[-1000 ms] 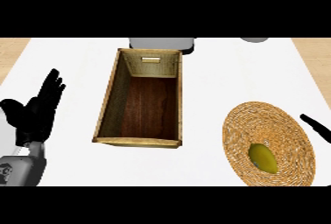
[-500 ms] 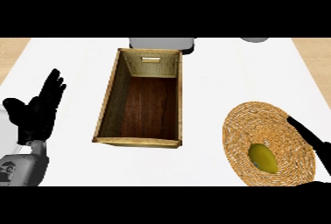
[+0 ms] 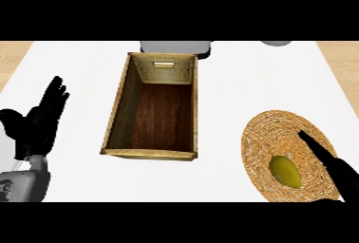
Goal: Pick the lemon from the placemat and place it in the basket
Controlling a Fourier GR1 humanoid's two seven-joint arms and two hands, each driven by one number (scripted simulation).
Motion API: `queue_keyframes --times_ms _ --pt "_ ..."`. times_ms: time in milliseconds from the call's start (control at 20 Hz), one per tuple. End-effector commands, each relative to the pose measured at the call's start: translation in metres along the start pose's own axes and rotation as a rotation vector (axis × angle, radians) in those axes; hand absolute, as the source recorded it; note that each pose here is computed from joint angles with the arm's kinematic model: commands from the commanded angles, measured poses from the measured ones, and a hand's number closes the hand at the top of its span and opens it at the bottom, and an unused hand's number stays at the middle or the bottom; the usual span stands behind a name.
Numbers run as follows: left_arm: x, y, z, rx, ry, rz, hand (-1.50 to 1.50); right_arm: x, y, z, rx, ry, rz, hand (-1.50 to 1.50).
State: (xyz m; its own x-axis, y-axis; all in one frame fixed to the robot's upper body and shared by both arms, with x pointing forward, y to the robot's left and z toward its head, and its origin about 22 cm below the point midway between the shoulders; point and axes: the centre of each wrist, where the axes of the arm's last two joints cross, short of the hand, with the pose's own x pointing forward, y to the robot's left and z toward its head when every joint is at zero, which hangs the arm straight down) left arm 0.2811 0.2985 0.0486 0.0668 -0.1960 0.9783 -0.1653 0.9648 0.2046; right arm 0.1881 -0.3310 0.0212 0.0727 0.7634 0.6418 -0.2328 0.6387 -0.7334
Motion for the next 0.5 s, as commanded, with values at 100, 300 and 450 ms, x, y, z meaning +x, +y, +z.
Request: queue_keyframes --times_ms 100,300,450 --pt "-0.008 -0.004 -0.019 -0.007 0.0 0.023 0.0 -0.004 0.017 -0.009 0.006 0.014 0.005 -1.5" --pt "0.005 -0.024 -0.015 0.009 0.007 0.001 0.0 -0.014 0.018 -0.006 0.014 0.049 0.04 -1.5" --pt "0.015 0.01 0.012 -0.003 -0.017 0.008 0.0 0.0 0.014 -0.015 -0.003 0.064 0.07 -1.5"
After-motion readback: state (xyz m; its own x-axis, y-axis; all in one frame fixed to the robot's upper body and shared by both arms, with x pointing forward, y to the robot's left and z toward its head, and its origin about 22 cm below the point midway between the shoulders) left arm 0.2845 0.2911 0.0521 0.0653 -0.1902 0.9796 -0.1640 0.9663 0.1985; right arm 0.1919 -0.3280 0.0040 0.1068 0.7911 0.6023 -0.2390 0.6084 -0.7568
